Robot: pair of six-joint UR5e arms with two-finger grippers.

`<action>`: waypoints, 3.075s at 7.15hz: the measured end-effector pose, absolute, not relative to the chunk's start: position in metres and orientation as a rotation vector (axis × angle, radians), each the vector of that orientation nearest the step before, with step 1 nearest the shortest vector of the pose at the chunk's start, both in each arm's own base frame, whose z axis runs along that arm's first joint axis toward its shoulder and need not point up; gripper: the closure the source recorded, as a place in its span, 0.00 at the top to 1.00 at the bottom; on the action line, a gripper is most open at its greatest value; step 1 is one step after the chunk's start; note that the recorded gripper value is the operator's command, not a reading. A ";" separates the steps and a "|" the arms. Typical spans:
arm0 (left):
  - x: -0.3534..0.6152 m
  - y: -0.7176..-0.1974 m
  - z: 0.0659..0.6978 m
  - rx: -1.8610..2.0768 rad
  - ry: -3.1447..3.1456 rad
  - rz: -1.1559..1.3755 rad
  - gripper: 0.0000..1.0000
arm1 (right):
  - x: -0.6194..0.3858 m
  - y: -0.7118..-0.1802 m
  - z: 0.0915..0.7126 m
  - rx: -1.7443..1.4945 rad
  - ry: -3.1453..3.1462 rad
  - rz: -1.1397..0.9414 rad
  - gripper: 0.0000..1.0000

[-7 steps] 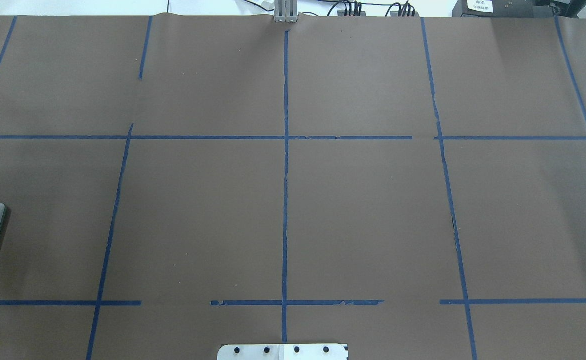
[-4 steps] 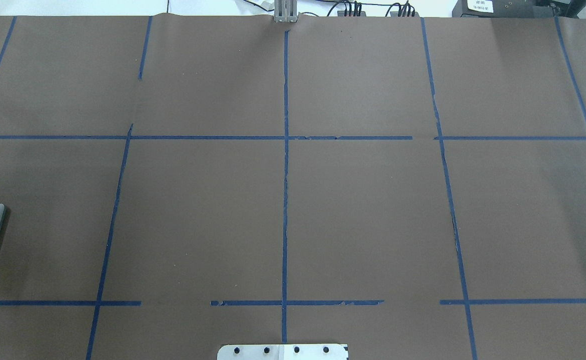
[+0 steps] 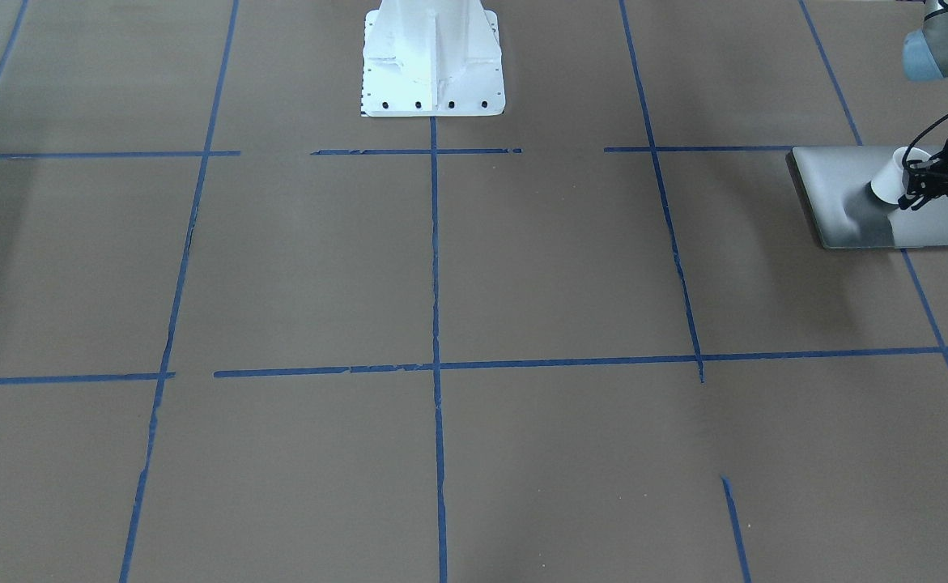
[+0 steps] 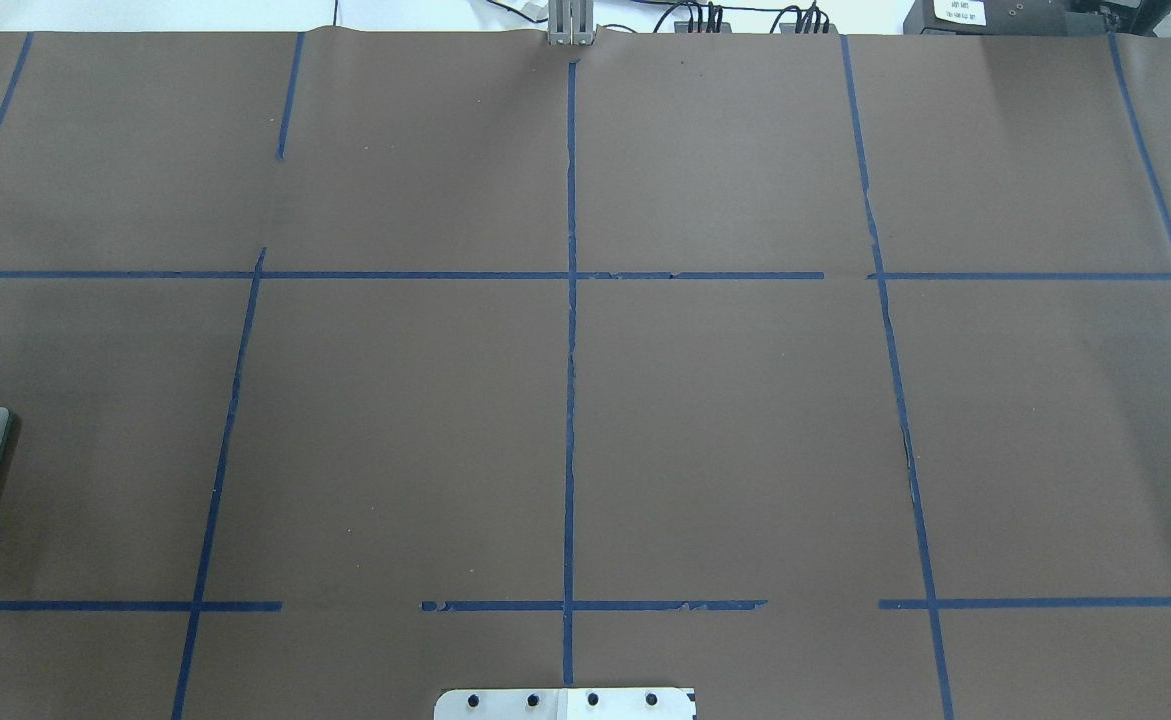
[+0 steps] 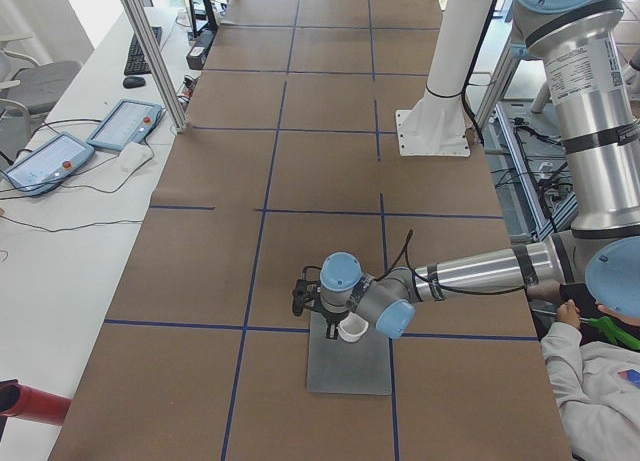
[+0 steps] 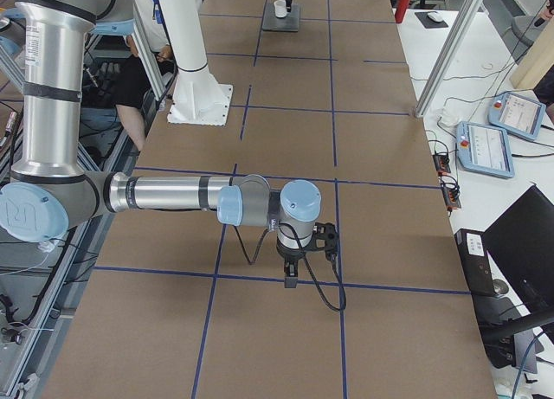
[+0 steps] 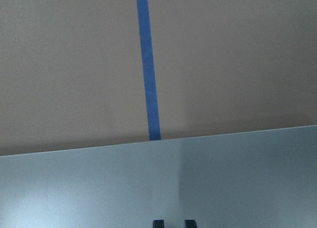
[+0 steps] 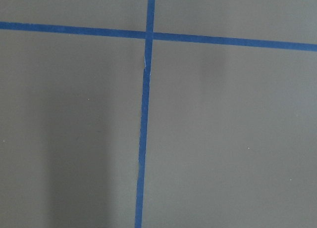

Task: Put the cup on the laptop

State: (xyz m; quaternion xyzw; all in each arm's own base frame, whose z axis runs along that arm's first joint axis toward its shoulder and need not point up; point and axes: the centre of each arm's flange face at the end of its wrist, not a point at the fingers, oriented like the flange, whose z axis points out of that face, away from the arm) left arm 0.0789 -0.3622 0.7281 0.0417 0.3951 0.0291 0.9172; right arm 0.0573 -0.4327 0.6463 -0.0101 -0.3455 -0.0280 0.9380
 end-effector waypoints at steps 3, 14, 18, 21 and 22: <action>0.080 -0.363 0.728 0.085 0.814 0.061 0.97 | 0.057 -0.433 0.646 -0.020 -0.706 -0.057 1.00; -0.054 -0.393 0.634 0.167 0.819 0.148 0.99 | 0.057 -0.433 0.646 -0.020 -0.706 -0.058 1.00; -0.124 -0.401 0.622 0.133 0.718 0.116 1.00 | 0.057 -0.433 0.646 -0.021 -0.705 -0.057 1.00; -0.120 -0.397 0.626 0.118 0.779 0.074 1.00 | 0.057 -0.433 0.646 -0.020 -0.706 -0.057 1.00; -0.119 -0.398 0.623 0.110 0.782 0.043 1.00 | 0.057 -0.433 0.646 -0.021 -0.706 -0.057 1.00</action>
